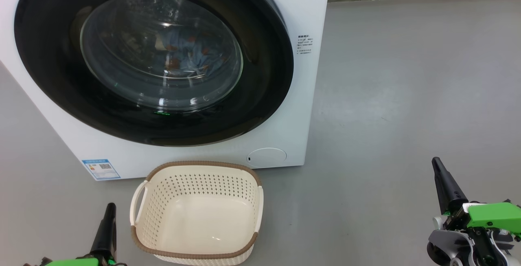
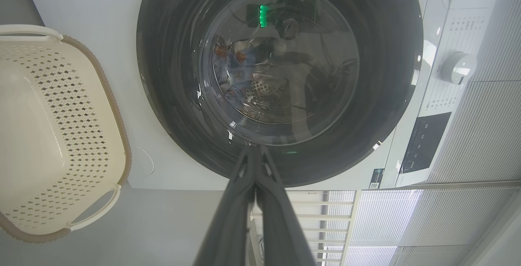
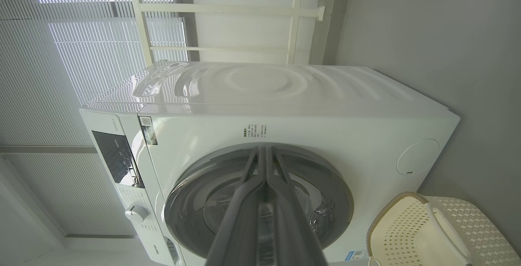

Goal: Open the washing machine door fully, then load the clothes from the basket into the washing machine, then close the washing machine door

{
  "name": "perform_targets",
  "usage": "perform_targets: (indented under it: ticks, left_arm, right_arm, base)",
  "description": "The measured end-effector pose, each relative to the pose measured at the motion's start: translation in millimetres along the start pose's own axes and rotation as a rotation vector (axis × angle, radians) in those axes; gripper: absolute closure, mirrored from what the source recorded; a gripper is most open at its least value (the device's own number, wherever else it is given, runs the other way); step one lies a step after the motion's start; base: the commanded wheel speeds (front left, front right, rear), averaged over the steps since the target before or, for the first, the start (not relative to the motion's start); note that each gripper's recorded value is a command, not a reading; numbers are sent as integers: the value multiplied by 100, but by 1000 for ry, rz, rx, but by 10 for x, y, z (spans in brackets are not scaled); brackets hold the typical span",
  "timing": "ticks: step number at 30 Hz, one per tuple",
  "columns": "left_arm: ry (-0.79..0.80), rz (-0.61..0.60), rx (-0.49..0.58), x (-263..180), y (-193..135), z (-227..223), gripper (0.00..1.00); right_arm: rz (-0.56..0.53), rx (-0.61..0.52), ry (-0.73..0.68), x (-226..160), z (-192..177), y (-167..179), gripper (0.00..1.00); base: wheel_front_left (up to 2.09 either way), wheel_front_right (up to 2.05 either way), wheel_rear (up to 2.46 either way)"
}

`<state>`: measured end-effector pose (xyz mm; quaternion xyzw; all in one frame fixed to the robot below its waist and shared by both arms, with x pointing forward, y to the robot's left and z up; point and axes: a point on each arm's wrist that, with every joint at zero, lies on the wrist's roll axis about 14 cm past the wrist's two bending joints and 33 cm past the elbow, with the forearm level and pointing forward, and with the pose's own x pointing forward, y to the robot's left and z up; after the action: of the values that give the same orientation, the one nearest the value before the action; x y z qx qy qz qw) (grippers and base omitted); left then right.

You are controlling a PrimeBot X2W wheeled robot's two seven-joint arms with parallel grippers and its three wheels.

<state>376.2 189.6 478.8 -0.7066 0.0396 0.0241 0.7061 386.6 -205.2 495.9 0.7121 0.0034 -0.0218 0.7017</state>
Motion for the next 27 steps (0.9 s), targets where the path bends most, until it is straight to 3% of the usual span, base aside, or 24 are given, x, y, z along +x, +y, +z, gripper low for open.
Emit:
perform_targets:
  ticks: [27]
  left_arm:
    - [0,0,0,0,-1,0,100]
  right_arm:
    - [0,0,0,0,1,0,100]
  base:
    - [0,0,0]
